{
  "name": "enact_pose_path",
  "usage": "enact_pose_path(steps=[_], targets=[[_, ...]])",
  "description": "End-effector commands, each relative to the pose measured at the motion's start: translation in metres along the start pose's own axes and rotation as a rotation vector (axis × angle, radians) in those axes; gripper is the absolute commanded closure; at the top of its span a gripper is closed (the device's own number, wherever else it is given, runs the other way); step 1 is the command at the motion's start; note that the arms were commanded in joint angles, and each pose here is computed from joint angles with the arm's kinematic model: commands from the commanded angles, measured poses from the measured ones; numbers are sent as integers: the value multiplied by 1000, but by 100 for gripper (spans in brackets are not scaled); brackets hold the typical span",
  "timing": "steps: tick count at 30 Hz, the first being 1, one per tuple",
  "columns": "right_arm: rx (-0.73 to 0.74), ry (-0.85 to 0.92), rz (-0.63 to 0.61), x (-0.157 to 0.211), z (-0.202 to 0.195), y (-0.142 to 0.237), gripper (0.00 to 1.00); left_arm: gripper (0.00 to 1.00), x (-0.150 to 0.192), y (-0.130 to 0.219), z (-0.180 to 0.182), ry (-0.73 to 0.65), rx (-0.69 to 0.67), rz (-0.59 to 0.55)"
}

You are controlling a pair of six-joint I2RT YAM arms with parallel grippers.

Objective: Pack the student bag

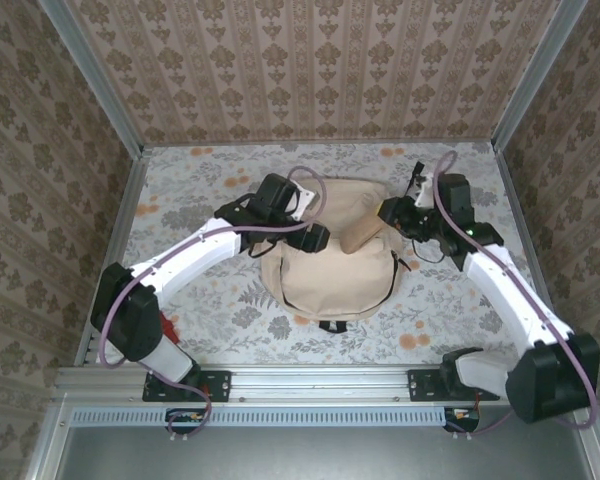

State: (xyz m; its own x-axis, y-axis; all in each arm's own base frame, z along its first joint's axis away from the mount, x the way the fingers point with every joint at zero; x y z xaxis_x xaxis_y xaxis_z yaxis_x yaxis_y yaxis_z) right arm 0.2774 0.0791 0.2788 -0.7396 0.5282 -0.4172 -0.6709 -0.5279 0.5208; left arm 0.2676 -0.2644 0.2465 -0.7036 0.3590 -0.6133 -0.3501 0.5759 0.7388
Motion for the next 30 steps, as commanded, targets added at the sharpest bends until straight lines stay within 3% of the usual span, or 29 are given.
enact_pose_path(steps=[1, 8, 20, 30], targets=[[111, 5, -88, 3, -17, 16, 72, 22, -8, -15, 10, 251, -91, 14], [144, 6, -120, 10, -27, 30, 72, 32, -20, -60, 13, 449, -210, 74], [128, 7, -108, 19, -30, 34, 71, 53, -25, -109, 26, 789, -132, 47], [105, -9, -96, 21, -31, 31, 72, 61, -26, -120, 31, 875, -76, 38]])
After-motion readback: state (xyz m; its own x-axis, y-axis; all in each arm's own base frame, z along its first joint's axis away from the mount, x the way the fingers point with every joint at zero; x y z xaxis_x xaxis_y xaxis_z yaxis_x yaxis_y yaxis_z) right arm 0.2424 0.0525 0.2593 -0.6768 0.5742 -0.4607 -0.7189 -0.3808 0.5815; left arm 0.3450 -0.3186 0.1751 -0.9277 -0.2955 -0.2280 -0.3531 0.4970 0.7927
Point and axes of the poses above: each hand's point on the last joint's axis, 136 mm out from that joint toward the fingers, its own y axis back along the fingers, its own z axis along the line the jaws close on, x = y × z, the point moved 9 cm from there along y, back along the fingers, and after that the axes turned 2 degrees about -y, right-handed, at the moved point
